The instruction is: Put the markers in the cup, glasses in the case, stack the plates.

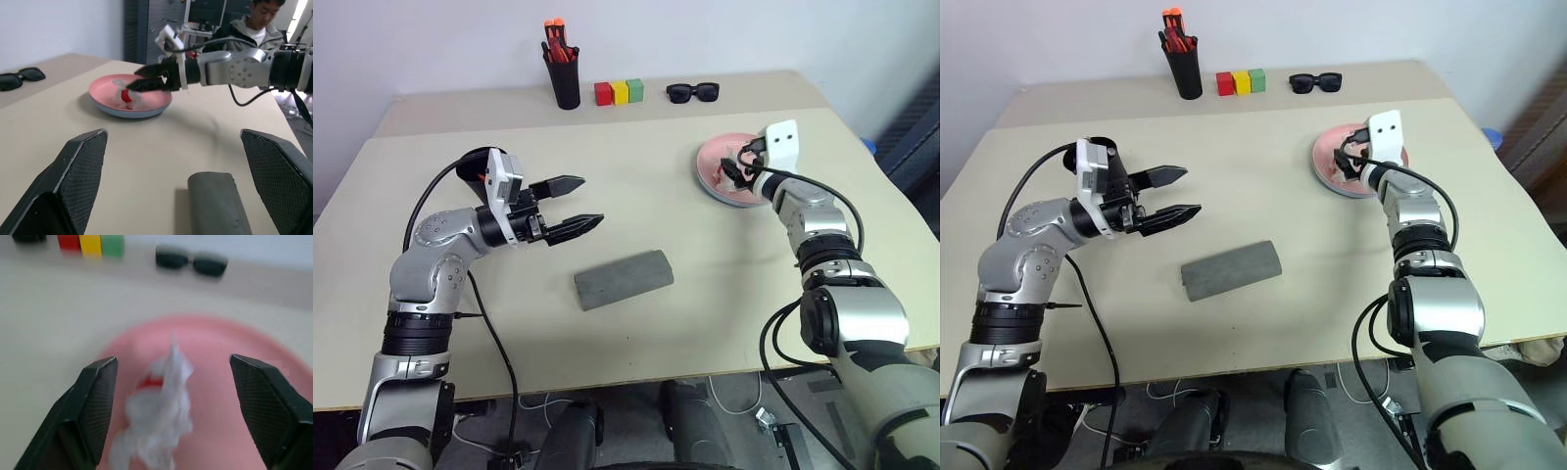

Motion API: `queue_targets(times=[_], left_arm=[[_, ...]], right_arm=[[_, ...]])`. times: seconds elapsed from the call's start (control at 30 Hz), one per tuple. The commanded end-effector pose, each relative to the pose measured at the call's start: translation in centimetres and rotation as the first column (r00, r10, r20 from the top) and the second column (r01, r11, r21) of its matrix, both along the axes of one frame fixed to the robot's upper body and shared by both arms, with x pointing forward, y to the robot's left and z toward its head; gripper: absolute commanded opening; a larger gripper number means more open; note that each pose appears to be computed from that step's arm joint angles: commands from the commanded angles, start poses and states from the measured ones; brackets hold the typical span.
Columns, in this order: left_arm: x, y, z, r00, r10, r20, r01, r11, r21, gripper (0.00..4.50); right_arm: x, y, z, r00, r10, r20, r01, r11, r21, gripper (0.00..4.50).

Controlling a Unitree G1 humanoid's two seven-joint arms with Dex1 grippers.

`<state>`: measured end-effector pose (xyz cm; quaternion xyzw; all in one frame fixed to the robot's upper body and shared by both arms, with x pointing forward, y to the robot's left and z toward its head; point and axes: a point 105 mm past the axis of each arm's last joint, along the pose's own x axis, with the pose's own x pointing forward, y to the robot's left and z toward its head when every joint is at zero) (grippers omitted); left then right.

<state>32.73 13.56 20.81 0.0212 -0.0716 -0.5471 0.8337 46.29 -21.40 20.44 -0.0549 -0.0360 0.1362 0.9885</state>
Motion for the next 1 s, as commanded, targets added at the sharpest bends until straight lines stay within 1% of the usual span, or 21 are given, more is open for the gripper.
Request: queue_targets(times=[0.03, 0.1, 0.17, 0.23, 0.3, 0.33, 0.4, 0.47, 0.53, 0.63, 0.73, 0.8, 0.87, 1.0], left_arm=[[-0.8, 1.1, 1.0, 0.998, 0.022, 0.066, -0.021, 1.000, -0.011, 4.50], [-1.2, 1.5, 0.9, 0.997, 0.031, 0.068, -0.029, 0.999, -0.021, 4.50], [-2.0, 2.1, 0.7, 0.998, 0.028, 0.057, -0.026, 0.999, -0.037, 4.50], [-3.2, 2.9, 0.3, 0.999, 0.019, 0.037, -0.018, 0.999, -0.041, 4.50], [-4.1, 3.6, 0.0, 0.999, 0.020, 0.033, -0.019, 0.999, -0.035, 4.50], [-4.3, 3.4, 0.0, 0.999, 0.019, 0.034, -0.018, 0.999, -0.034, 4.50], [-5.0, 4.4, -0.2, 0.999, 0.026, 0.023, -0.026, 0.999, -0.029, 4.50], [-5.7, 5.2, -0.6, 1.000, 0.029, 0.007, -0.029, 1.000, -0.008, 4.50], [-5.9, 4.9, -0.8, 1.000, 0.023, 0.000, -0.023, 1.000, 0.012, 4.50], [-6.5, 6.4, -2.3, 0.998, 0.052, -0.029, -0.050, 0.997, 0.060, 4.50], [-6.9, 7.2, -2.9, 0.996, 0.078, -0.030, -0.076, 0.995, 0.068, 4.50], [-6.9, 6.9, -3.1, 0.996, 0.090, -0.031, -0.087, 0.994, 0.068, 4.50], [-6.9, 7.1, -3.4, 0.994, 0.108, -0.020, -0.106, 0.992, 0.073, 4.50], [-6.9, 7.3, -3.7, 0.990, 0.141, 0.007, -0.141, 0.987, 0.080, 4.50]], right_arm=[[-3.4, 1.5, 3.6, 0.949, 0.257, 0.181, -0.267, 0.963, 0.033, 3.83], [-6.4, 2.7, 3.2, 0.890, 0.418, 0.184, -0.427, 0.904, 0.015, 3.83], [-10.5, 4.3, 2.3, 0.793, 0.596, 0.129, -0.601, 0.799, 0.005, 3.83], [-14.3, 5.8, 1.7, 0.702, 0.708, 0.080, -0.709, 0.705, -0.021, 3.83], [-17.0, 6.5, 1.6, 0.638, 0.769, 0.047, -0.768, 0.639, -0.031, 3.83], [-17.6, 6.2, 1.6, 0.625, 0.780, 0.033, -0.780, 0.626, -0.027, 3.83], [-19.8, 6.3, 1.4, 0.567, 0.823, -0.022, -0.824, 0.566, -0.032, 3.83], [-21.2, 6.3, 1.3, 0.536, 0.842, -0.060, -0.844, 0.533, -0.060, 3.83], [-21.5, 5.4, 1.4, 0.527, 0.846, -0.077, -0.850, 0.524, -0.057, 3.83], [-22.8, 5.3, 0.4, 0.503, 0.853, -0.142, -0.864, 0.502, -0.043, 3.83], [-23.5, 4.9, 0.1, 0.497, 0.852, -0.166, -0.866, 0.498, -0.040, 3.83], [-23.5, 4.1, -0.1, 0.505, 0.844, -0.182, -0.862, 0.504, -0.054, 3.83], [-23.2, 4.1, 0.3, 0.510, 0.841, -0.177, -0.860, 0.505, -0.080, 3.83], [-22.6, 4.2, 0.7, 0.494, 0.852, -0.175, -0.869, 0.484, -0.099, 3.83]])
